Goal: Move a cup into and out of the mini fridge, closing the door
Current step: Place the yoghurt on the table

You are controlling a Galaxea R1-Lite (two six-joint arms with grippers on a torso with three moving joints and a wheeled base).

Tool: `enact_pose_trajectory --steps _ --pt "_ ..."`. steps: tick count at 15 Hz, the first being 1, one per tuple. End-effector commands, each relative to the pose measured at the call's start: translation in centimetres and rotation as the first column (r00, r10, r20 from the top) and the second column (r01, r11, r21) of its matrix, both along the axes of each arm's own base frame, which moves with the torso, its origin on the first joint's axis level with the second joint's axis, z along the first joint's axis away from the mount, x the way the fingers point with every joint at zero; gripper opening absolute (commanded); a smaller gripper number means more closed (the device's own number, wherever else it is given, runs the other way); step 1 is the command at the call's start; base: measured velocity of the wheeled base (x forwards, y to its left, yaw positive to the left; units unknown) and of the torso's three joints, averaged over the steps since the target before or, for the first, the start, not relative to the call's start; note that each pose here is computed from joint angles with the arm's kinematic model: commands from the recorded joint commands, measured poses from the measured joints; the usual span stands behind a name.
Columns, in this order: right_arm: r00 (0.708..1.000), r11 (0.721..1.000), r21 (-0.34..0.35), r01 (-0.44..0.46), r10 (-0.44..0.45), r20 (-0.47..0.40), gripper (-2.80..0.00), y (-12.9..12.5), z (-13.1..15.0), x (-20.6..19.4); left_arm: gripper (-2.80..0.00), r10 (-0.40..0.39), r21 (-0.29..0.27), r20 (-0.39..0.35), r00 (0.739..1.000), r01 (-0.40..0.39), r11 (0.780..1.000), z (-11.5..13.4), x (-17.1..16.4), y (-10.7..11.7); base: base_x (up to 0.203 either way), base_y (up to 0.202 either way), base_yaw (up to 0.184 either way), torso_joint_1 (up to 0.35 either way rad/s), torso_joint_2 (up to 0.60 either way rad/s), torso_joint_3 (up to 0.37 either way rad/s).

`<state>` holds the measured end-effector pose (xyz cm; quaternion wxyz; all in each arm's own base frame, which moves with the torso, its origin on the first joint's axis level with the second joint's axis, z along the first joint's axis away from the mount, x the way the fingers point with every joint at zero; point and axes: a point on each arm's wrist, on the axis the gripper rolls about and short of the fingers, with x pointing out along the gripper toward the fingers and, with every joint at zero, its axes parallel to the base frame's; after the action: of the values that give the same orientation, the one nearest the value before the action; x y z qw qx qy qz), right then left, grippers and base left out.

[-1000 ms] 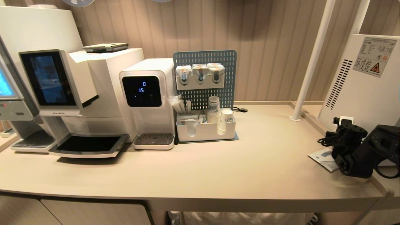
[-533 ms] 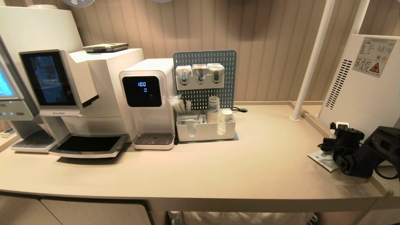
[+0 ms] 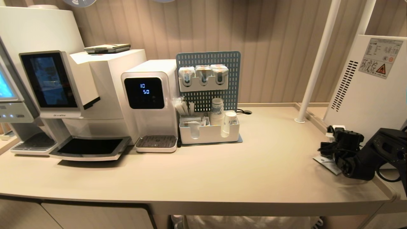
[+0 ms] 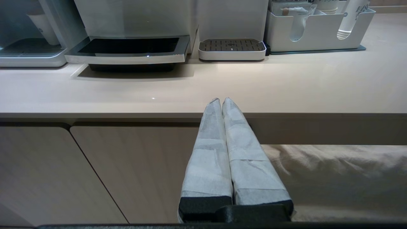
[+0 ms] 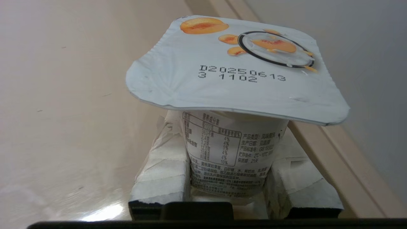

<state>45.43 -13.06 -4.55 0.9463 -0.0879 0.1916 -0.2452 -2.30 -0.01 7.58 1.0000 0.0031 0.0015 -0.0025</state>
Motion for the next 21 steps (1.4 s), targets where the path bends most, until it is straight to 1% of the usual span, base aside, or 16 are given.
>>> enact_pose_trajectory --steps 1,3,6,8,9,10,16,21 --pt "1.000 1.000 0.008 -0.023 0.023 -0.012 -2.80 0.4 0.1 0.2 -2.80 0.000 0.000 0.002 1.000 0.000 1.000 0.0 0.0 0.0 0.000 0.000 0.000 0.000 0.00 0.000" --pt "0.999 1.000 0.020 -0.023 0.024 -0.048 -2.80 0.4 -0.2 0.3 -2.80 0.000 0.000 0.002 1.000 0.000 1.000 0.0 0.0 0.0 0.000 0.000 0.000 0.000 0.00 0.000" --pt "0.999 1.000 0.020 -0.019 0.019 -0.032 -2.80 0.3 -0.1 0.6 -2.80 0.000 0.000 0.002 1.000 0.000 1.000 0.0 0.0 0.0 0.000 0.000 0.000 0.000 0.00 0.000" --pt "0.999 1.000 0.023 -0.013 0.014 -0.040 -2.80 0.3 -0.1 0.6 -2.80 0.000 0.001 0.002 1.000 0.000 1.000 0.0 0.0 0.0 0.000 0.000 0.000 0.000 0.00 0.000" --pt "0.999 1.000 0.024 -0.012 0.013 -0.037 -2.15 0.3 -0.1 0.5 -2.80 0.000 0.001 0.002 1.000 0.000 1.000 0.0 0.0 0.0 0.000 0.000 0.000 0.000 0.00 0.000" --pt "1.000 1.000 0.027 -0.010 0.011 -0.026 0.00 0.3 0.0 0.5 -2.80 0.000 0.000 0.002 1.000 0.000 1.000 0.0 0.0 0.0 0.000 0.000 0.000 0.000 0.00 0.000" --pt "0.999 1.000 0.027 -0.002 0.003 -0.032 0.00 0.3 -0.1 0.2 -2.80 0.000 0.001 0.002 1.000 0.000 1.000 0.0 0.0 0.0 0.000 0.000 0.000 0.000 0.00 0.000" --pt "0.999 0.999 0.030 -0.014 0.015 -0.049 0.00 1.0 0.3 -1.9 -2.80 0.000 0.001 0.002 1.000 0.000 1.000 0.0 0.0 0.0 0.000 0.000 0.000 0.000 0.00 0.000"
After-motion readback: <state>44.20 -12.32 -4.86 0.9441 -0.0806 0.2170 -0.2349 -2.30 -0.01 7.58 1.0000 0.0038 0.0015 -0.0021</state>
